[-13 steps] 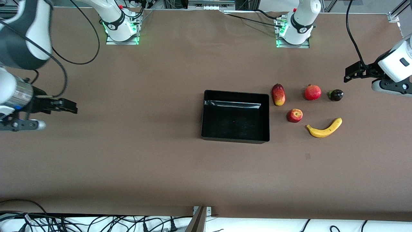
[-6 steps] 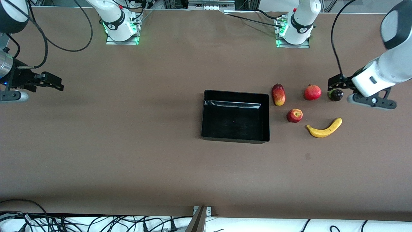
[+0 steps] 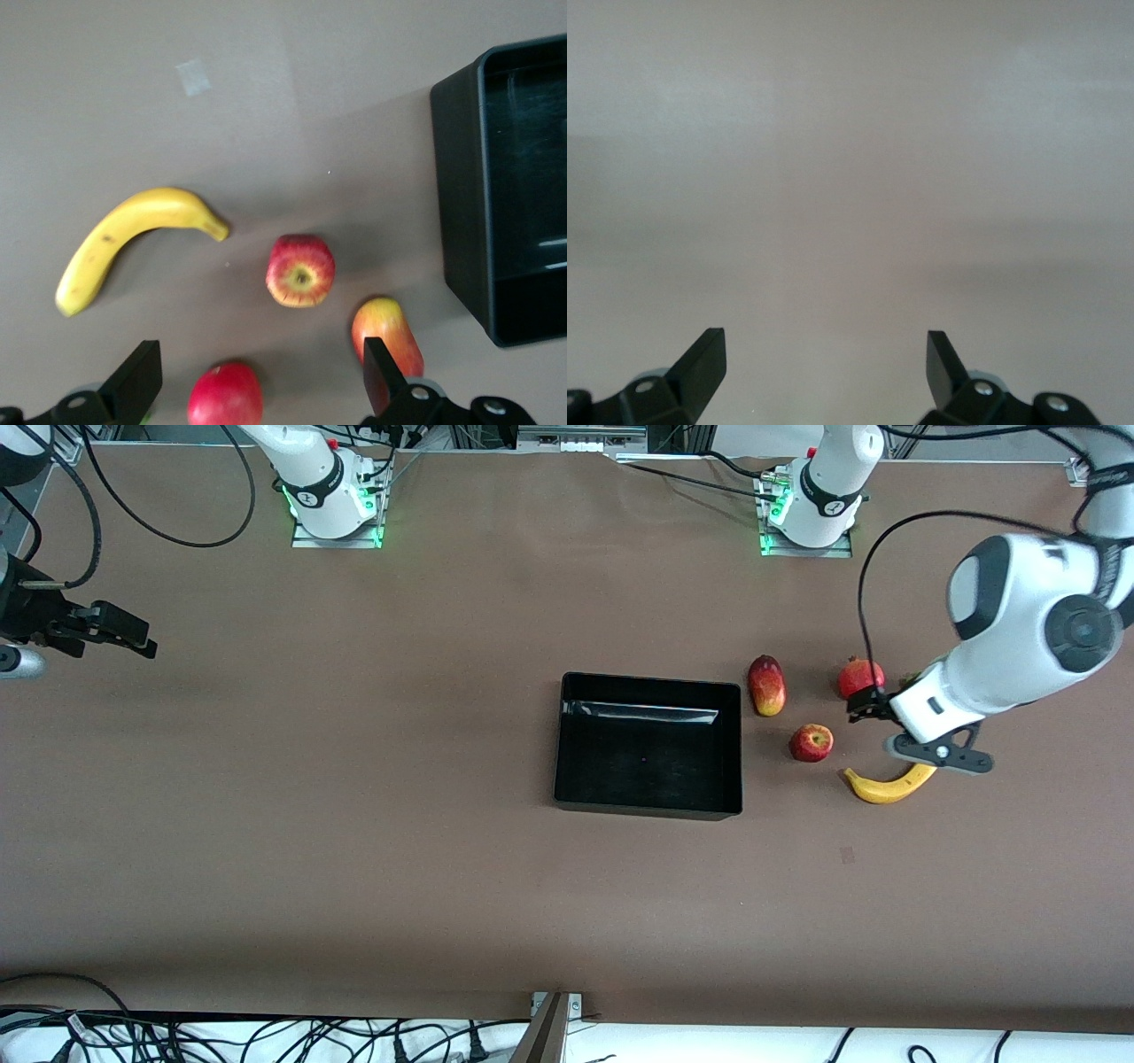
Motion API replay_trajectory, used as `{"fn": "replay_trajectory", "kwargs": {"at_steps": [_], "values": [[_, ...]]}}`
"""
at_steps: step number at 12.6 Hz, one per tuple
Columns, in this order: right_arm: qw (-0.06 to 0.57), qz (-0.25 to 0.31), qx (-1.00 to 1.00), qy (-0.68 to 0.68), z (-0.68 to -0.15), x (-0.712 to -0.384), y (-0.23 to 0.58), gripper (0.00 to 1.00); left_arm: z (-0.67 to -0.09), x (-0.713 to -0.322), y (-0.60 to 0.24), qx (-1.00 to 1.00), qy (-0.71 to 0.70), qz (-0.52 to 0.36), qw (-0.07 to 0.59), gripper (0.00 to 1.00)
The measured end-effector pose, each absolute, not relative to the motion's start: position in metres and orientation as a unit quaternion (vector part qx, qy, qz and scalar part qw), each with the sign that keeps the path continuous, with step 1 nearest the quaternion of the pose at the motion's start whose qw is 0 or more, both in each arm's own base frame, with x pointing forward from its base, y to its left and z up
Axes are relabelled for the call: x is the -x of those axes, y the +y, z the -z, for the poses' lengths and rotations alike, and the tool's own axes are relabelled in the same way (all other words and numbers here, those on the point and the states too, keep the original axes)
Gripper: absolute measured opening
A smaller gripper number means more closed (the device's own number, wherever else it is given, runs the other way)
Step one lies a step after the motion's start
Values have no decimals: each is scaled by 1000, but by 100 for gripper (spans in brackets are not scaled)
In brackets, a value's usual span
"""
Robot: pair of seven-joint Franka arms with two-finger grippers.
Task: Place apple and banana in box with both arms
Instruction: 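Reach the left gripper down to the small red apple, then close the left gripper on the small red apple and lift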
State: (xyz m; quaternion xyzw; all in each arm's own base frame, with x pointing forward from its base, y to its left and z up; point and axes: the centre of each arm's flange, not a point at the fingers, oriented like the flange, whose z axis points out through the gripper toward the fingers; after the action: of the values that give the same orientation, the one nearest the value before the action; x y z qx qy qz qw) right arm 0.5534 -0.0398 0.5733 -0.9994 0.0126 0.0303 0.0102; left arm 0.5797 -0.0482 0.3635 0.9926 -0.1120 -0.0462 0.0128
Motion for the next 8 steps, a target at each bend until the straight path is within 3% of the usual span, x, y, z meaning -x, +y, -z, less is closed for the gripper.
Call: {"fn": "replay_trajectory", "kwargs": {"at_steps": [8], "values": [[11, -48, 999, 17, -579, -549, -46, 100, -237, -534, -61, -975, -214, 65, 21, 100]]}}
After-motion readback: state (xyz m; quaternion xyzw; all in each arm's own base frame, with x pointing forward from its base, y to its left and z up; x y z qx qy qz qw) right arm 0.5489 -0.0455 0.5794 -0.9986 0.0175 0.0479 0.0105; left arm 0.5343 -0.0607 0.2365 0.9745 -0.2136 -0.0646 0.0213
